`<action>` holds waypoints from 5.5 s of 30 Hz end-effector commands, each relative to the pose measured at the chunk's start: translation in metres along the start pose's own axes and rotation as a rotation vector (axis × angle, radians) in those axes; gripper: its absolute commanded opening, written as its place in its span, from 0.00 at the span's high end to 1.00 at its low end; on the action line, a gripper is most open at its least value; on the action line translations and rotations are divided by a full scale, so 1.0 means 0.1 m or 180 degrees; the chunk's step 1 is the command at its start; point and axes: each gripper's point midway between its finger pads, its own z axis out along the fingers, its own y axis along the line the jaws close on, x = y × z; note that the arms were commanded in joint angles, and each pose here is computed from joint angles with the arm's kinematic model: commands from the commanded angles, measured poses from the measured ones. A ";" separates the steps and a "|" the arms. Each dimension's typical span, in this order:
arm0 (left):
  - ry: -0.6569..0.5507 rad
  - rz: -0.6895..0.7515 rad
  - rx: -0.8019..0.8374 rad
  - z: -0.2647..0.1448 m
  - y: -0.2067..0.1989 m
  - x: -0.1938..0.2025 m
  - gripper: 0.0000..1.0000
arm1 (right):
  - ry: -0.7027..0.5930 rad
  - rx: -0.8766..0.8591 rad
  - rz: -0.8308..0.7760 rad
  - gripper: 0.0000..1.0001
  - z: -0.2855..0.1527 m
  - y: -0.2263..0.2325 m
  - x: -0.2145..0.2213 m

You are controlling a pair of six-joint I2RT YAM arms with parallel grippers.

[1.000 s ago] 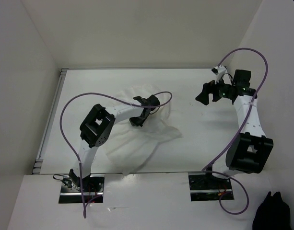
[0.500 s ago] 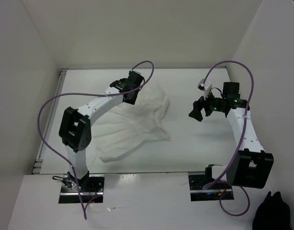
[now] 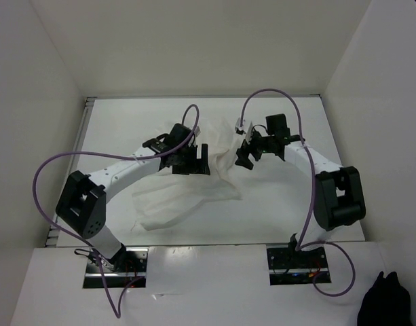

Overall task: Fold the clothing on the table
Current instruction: Flatten the skirt out

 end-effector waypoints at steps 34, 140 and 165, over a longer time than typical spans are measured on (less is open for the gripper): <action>0.0079 -0.0658 -0.0192 -0.08 0.14 0.15 0.06 | -0.0090 -0.0304 -0.0872 0.05 0.89 -0.14 -0.27; -0.1113 0.1108 -0.1426 0.30 -0.85 0.16 0.01 | -0.0269 0.1340 0.1797 1.00 -0.09 -0.09 -1.48; -0.1471 0.0601 -0.1789 -0.85 -0.29 0.09 1.00 | 0.0466 0.1648 0.0553 1.00 -0.51 0.01 -0.75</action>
